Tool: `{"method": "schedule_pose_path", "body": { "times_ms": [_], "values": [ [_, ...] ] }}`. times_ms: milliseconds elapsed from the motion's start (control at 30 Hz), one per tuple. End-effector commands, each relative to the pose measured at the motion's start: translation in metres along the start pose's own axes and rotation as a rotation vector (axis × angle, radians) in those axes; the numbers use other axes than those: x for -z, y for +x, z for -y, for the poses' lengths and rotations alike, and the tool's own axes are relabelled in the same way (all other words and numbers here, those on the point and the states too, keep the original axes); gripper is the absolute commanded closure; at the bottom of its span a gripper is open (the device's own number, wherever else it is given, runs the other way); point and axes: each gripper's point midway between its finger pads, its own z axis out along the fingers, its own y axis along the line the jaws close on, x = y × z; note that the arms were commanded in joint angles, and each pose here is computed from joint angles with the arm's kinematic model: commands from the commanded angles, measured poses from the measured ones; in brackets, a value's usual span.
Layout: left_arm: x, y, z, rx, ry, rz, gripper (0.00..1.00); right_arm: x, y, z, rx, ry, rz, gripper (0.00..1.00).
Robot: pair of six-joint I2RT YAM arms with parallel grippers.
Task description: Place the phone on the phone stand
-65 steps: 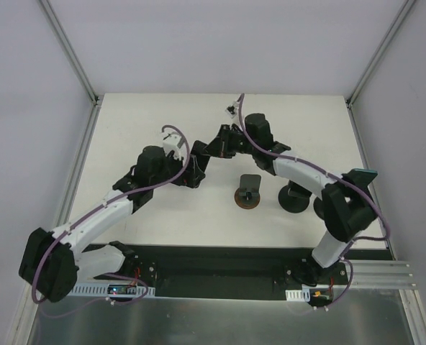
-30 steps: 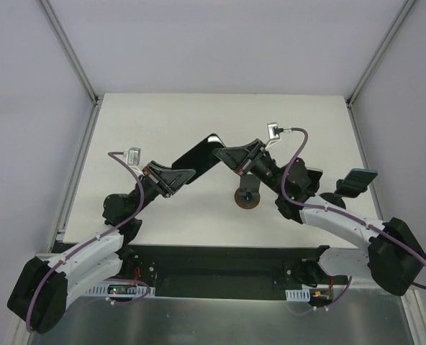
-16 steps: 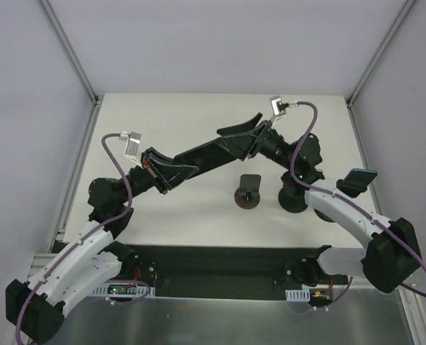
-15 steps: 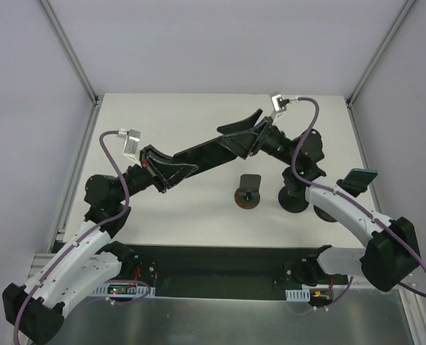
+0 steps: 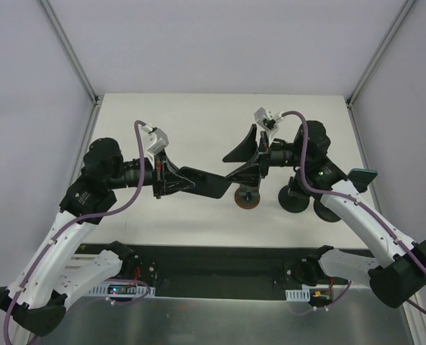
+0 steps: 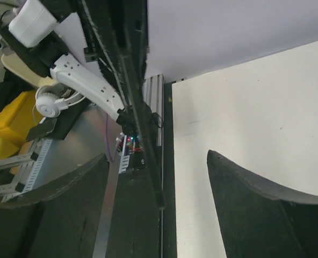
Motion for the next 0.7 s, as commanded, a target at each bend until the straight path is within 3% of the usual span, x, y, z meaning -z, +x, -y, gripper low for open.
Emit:
{"method": "schedule_pose_path", "body": {
  "times_ms": [0,200,533,633,667],
  "values": [
    [0.0,-0.005,0.012,-0.054,0.084,-0.042,1.0,-0.004,0.005,-0.028,0.106,-0.137,-0.077,0.31],
    [-0.001,-0.018,0.014,-0.071,0.083,-0.029,1.0,-0.016,0.013,-0.037,0.109,-0.181,-0.117,0.52],
    [0.002,-0.031,0.033,-0.102,0.172,-0.025,1.0,-0.033,0.02,-0.038,0.118,-0.203,-0.156,0.5],
    [0.002,-0.035,0.033,-0.103,0.169,-0.019,1.0,-0.035,0.019,-0.041,0.126,-0.212,-0.156,0.62],
    [0.002,-0.036,0.034,-0.102,0.168,-0.015,1.0,-0.036,0.019,-0.041,0.128,-0.214,-0.157,0.71]
  ]
}}
